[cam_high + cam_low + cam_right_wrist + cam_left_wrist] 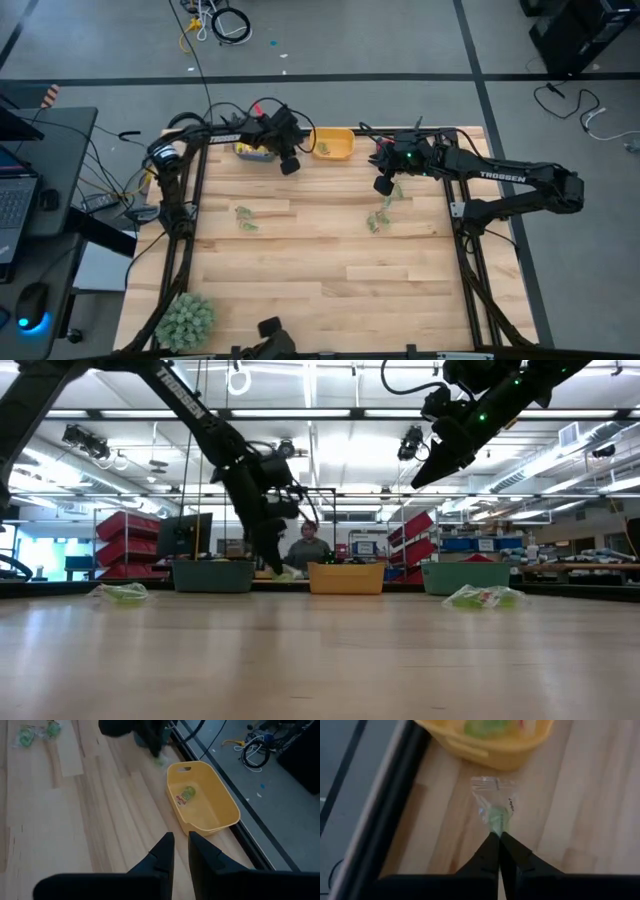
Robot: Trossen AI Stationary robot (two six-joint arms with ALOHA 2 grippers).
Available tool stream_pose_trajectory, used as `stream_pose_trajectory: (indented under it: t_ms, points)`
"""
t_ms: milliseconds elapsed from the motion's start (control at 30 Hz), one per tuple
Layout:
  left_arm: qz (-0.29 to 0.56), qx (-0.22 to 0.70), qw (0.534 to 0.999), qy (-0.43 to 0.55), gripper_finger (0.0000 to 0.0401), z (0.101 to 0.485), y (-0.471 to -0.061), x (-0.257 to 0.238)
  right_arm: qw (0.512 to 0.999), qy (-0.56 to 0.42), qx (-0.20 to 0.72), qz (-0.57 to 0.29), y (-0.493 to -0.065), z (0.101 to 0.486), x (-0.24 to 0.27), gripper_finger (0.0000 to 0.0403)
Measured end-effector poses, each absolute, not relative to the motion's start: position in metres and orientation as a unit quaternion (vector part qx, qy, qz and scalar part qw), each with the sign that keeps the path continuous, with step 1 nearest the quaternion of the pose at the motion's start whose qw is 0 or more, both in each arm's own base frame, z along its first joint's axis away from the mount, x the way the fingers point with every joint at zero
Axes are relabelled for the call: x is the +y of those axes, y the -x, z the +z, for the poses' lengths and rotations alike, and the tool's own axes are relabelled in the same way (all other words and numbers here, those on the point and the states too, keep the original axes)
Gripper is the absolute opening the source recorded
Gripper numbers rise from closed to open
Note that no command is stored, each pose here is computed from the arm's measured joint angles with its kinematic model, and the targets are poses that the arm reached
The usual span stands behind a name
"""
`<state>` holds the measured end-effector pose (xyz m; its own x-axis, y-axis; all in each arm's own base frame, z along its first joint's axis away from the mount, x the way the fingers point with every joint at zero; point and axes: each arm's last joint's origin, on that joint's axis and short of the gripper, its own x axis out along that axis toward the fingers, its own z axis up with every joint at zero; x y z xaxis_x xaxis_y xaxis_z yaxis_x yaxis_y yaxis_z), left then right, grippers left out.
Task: Sort candy
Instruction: Put the green gummy into the yellow bin
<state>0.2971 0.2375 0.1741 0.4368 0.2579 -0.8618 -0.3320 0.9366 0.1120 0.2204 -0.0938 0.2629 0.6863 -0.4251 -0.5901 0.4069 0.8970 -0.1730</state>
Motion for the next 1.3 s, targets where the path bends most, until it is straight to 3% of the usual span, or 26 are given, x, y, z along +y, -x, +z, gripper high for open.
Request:
stream_pose_trajectory:
  t_ms: [267, 367, 667, 1300]
  points:
    - [0.226, 0.397, 0.874, 0.166, 0.0003, 0.215, -0.296, 0.233, 0.919, 0.011, 0.322, -0.228, -0.221, 0.263, -0.094, 0.0043]
    - [0.216, 0.352, 0.882, 0.228, 0.0002, 0.218, -0.302, 0.233, 0.921, 0.008, 0.313, -0.230, -0.222, 0.264, -0.094, 0.0043]
    - [0.245, 0.248, 0.894, 0.283, 0.0003, 0.219, -0.322, 0.241, 0.926, -0.031, 0.283, -0.246, -0.223, 0.268, -0.095, 0.0043]
    - [0.219, 0.264, 0.912, 0.223, 0.0094, 0.208, -0.326, 0.245, 0.926, -0.051, 0.275, -0.253, -0.224, 0.268, -0.095, 0.0044]
